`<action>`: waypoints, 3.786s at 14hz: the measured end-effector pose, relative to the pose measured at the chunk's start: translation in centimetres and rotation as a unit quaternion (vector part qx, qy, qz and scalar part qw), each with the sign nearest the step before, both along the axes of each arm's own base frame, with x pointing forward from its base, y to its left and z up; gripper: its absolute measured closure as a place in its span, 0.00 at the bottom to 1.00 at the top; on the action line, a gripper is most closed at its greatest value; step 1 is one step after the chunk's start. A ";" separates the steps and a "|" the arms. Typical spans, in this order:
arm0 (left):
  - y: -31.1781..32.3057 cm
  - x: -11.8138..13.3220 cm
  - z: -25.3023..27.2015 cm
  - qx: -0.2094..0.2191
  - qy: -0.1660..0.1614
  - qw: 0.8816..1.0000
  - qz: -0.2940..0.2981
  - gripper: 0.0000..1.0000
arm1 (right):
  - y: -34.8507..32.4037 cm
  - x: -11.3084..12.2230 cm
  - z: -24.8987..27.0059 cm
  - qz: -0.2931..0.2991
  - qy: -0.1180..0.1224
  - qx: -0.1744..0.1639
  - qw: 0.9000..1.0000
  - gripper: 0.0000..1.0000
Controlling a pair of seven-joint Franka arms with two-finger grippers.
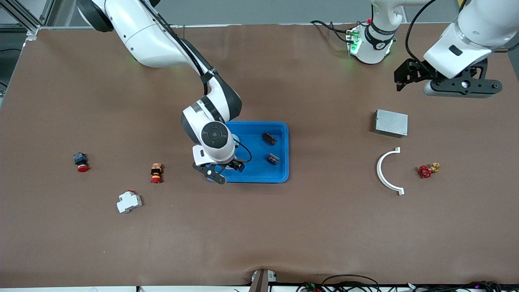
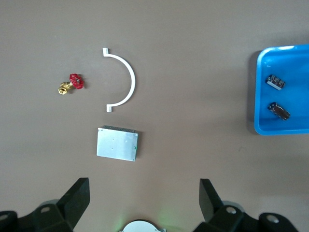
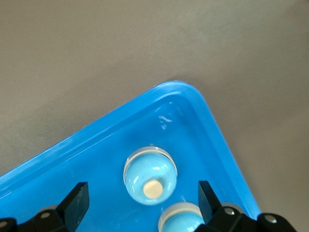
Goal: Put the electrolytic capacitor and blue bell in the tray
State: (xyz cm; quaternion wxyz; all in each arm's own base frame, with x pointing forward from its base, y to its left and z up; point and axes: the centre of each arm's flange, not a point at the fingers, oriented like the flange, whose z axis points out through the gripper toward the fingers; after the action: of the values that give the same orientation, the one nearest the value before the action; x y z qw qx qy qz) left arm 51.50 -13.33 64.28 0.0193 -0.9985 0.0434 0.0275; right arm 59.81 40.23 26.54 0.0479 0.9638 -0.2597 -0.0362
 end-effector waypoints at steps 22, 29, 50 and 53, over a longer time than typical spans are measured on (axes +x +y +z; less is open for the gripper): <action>0.4 0.0 2.0 -0.005 -0.025 1.000 0.004 0.00 | -40.4 0.4 29.2 0.223 -0.017 0.026 0.974 0.00; 3.4 1.7 0.8 -0.006 -0.018 0.999 0.032 0.00 | -41.3 -2.5 31.9 0.209 -0.031 0.034 0.977 0.00; 7.5 -2.9 4.8 -0.012 -0.056 0.998 0.033 0.00 | -43.2 -4.4 35.2 0.205 -0.061 0.052 0.975 0.00; 7.4 -2.8 4.6 -0.012 -0.052 0.998 0.033 0.00 | -43.2 -4.4 35.2 0.211 -0.060 0.052 0.974 0.00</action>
State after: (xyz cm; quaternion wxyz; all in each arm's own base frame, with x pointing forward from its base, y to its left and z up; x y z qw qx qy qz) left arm 48.70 -5.90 68.85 0.0090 -0.9996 0.0101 -0.0243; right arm 55.37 -2.96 61.73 -0.0116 0.9985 -0.0507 0.0195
